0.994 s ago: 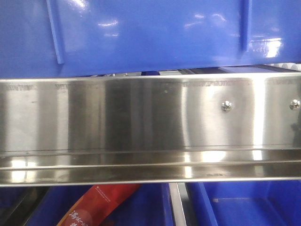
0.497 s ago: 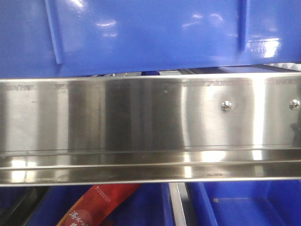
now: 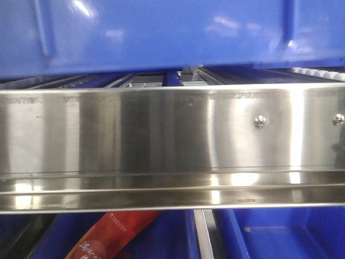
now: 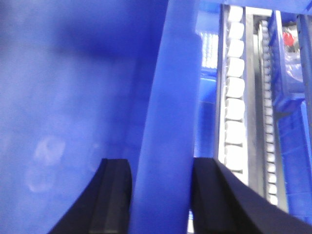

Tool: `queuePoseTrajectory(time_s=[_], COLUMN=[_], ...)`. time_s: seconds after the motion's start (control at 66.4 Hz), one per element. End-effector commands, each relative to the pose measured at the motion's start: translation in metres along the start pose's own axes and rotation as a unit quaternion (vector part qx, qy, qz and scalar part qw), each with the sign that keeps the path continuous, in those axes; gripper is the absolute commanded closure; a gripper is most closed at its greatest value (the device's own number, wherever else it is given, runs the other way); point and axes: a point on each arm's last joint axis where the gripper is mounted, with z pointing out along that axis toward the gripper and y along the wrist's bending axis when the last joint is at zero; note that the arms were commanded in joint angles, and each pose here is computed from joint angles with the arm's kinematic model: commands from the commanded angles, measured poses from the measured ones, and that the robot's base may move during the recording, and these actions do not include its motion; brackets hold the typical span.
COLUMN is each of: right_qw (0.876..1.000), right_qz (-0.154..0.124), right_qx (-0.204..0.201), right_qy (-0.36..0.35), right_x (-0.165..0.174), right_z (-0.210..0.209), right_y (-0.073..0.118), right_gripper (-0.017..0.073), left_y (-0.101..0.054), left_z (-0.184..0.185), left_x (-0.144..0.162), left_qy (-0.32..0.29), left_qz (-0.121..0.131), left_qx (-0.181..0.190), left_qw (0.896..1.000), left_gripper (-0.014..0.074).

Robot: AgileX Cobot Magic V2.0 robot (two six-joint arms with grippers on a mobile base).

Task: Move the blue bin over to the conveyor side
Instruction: 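Lift the blue bin with both grippers and pull it off the shelf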

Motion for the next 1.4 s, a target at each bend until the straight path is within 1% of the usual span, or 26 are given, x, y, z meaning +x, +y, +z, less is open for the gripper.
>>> queuePoseTrajectory(time_s=[0.0,0.256,0.376,0.542,0.693,0.828,0.994,1.099,1.174,1.25,1.385], right_qw=[0.997,0.991,0.987,0.987,0.991,0.993,0.994,0.995,0.995,0.995,0.995], right_qz=[-0.015,-0.018,-0.017,-0.016,-0.012,0.001,0.006,0.007,0.007,0.007,0.007], right_qx=[0.006,0.008,-0.006,-0.009,-0.01,-0.014,-0.014,-0.014,-0.015,-0.014,-0.014], right_qy=[-0.075,-0.133,-0.157,-0.159,-0.134,-0.116,-0.104,-0.099,-0.098,-0.099,-0.099], right_x=[-0.002,0.013,0.023,0.042,0.062,0.078,0.095,0.101,0.102,0.103,0.103], right_z=[-0.038,-0.088,-0.11,-0.121,-0.114,-0.109,-0.107,-0.106,-0.105,-0.106,-0.106], right_y=[0.003,0.007,0.011,0.013,0.013,0.014,0.014,0.014,0.014,0.014,0.014], right_gripper=[0.0636,0.0636,0.0636,0.0636,0.0636,0.0636,0.0636,0.0636,0.0636,0.0636,0.0636], left_y=[0.002,0.005,0.007,0.009,0.011,0.012,0.013,0.013,0.011,0.01,0.01], left_z=[-0.036,-0.085,-0.107,-0.132,-0.131,-0.122,-0.109,-0.105,-0.106,-0.11,-0.119], left_x=[-0.003,0.012,0.021,0.035,0.051,0.072,0.092,0.1,0.104,0.108,0.112], left_qy=[-0.078,-0.134,-0.16,-0.188,-0.175,-0.148,-0.116,-0.106,-0.105,-0.11,-0.122], left_qz=[0.0,-0.001,-0.002,-0.003,-0.002,-0.001,0.0,0.0,-0.003,-0.019,-0.02], left_qx=[0.0,0.002,0.001,0.003,0.001,-0.001,-0.004,-0.001,0.011,0.025,0.026], left_qw=[0.997,0.991,0.987,0.982,0.985,0.989,0.993,0.994,0.994,0.993,0.992], left_gripper=[0.061,0.061,0.061,0.061,0.061,0.061,0.061,0.061,0.061,0.061,0.0611])
